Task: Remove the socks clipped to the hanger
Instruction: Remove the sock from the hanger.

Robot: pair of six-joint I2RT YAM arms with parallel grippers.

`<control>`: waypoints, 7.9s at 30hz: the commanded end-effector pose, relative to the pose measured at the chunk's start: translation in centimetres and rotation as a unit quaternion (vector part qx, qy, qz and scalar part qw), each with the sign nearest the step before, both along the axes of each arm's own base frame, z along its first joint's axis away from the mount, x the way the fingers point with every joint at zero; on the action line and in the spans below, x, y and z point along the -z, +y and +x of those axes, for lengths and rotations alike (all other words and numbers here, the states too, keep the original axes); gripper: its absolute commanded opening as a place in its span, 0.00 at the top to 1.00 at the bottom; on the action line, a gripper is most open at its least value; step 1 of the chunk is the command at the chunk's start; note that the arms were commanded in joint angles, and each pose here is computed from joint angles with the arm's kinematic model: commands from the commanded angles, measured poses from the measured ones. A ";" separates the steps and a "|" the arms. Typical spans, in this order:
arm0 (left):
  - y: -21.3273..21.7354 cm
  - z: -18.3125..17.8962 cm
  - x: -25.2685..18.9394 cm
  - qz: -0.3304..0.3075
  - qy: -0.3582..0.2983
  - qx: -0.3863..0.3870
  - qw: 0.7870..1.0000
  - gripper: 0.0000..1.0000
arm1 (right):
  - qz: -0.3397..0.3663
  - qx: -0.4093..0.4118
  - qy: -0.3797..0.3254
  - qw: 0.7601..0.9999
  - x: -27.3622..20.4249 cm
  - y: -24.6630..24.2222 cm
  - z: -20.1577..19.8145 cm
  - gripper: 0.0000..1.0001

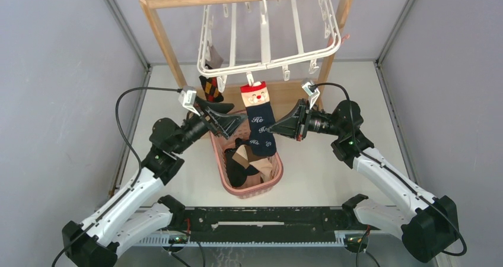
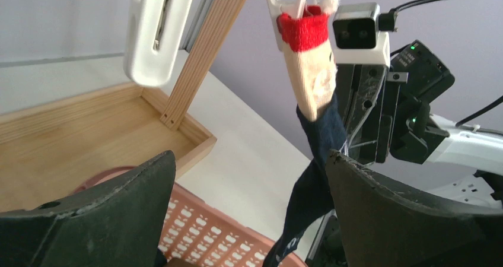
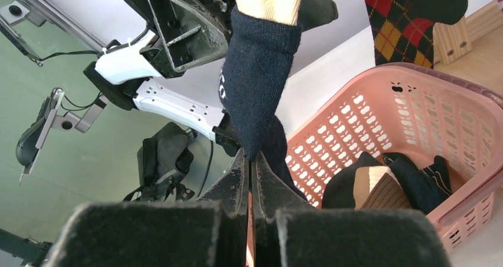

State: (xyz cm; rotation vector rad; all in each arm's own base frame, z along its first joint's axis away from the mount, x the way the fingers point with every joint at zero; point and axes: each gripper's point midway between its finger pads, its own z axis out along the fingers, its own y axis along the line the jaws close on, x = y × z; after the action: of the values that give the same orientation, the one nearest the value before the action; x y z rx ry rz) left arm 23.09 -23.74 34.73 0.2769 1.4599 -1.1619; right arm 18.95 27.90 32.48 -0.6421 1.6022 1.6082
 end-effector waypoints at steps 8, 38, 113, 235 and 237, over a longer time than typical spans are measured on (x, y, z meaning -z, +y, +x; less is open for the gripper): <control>-1.1 0.9 -7.3 -0.068 -0.079 0.019 0.994 0.00 | 0.005 0.003 -0.020 1.000 -0.6 0.0 -0.2 1.00; -2.0 3.0 -11.2 -0.153 -0.116 0.020 0.981 0.00 | -0.003 0.002 -0.021 1.000 -0.2 -0.1 -0.5 1.00; -1.1 -2.1 2.6 -0.056 -0.037 0.036 0.997 0.15 | 0.024 0.011 -0.019 0.999 -1.2 2.9 0.0 1.00; 3.8 -1.6 -0.5 0.055 0.110 -0.014 0.992 0.97 | 0.016 0.295 -0.243 0.924 -12.9 5.0 8.2 0.45; 3.9 -1.4 -1.2 0.055 0.104 -0.018 0.993 0.97 | 0.017 0.295 -0.243 0.924 -12.7 5.2 8.3 0.45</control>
State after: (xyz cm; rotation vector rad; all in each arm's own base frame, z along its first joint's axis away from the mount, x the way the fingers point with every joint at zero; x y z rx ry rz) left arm 21.87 -20.09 32.10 0.1565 1.7984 -1.1091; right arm 27.71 33.24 43.18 -0.4543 1.3112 0.8924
